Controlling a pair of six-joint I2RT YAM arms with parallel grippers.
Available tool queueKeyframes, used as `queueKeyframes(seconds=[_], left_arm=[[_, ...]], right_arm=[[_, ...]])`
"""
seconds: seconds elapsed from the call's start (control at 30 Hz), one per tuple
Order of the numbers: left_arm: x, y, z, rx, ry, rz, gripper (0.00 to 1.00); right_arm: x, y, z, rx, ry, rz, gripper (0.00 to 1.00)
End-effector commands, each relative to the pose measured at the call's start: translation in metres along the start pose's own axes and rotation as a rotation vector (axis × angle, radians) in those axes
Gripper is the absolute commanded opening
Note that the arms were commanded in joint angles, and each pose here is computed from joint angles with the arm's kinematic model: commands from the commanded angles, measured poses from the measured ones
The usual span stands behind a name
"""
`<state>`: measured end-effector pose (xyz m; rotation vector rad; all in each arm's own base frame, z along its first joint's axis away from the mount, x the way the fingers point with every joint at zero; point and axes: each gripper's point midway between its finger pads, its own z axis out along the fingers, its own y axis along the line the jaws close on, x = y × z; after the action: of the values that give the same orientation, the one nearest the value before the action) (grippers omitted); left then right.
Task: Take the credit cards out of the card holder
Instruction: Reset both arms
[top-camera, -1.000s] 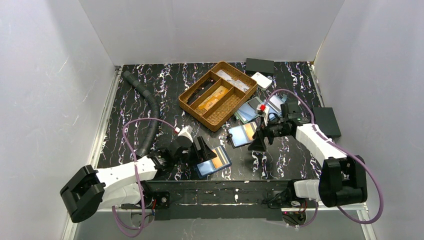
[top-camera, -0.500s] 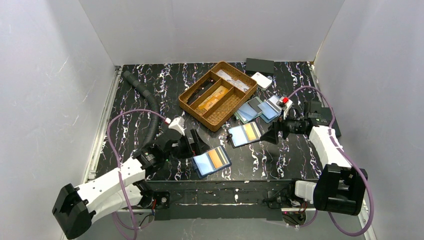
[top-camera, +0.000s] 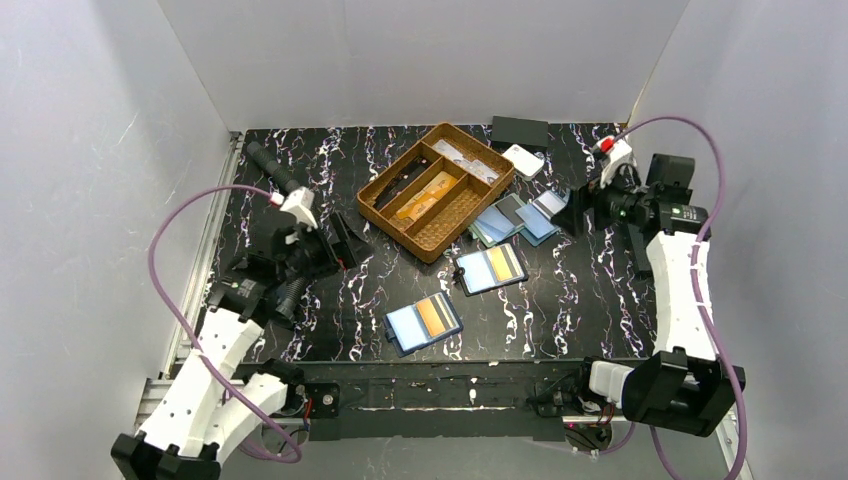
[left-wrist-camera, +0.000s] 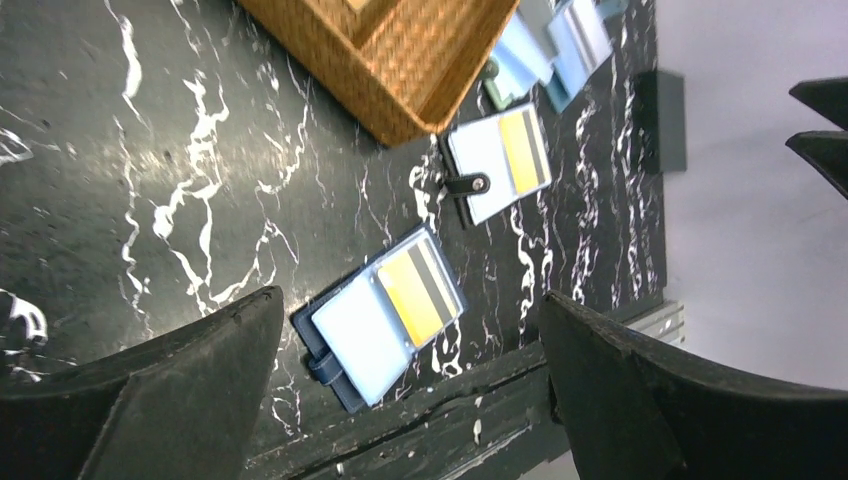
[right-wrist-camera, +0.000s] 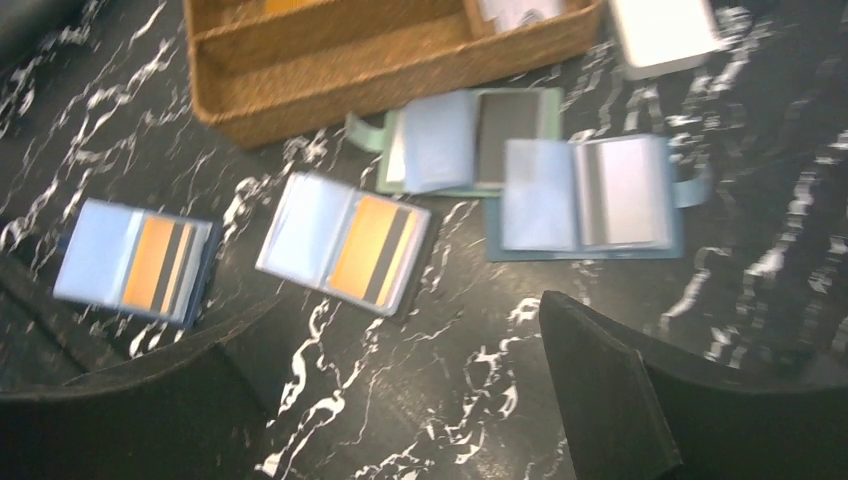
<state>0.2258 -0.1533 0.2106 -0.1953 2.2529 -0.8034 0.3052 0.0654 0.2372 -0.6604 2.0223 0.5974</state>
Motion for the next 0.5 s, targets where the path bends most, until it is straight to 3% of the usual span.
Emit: queueKeyframes(seconds=[0.0,0.23,0.47], left_arm=[[-0.016,-0.012,-0.035,0.032,-0.002,0.06,0.98],[-0.051,-0.044,-0.073,0.074,-0.085,0.09,0.98],[-0.059,-0.062,-0.096,0.12,-0.131,0.089,0.99]], right_arm=[[-0.054,-0.017,-0.033,0.202,-0.099,0.065,0.98],[-0.131,-0.011,-0.081,0.336,-0.287,0.146,0.98],[-0.145,0.008,-0.092,0.294,-0.323,0.141,1.0]])
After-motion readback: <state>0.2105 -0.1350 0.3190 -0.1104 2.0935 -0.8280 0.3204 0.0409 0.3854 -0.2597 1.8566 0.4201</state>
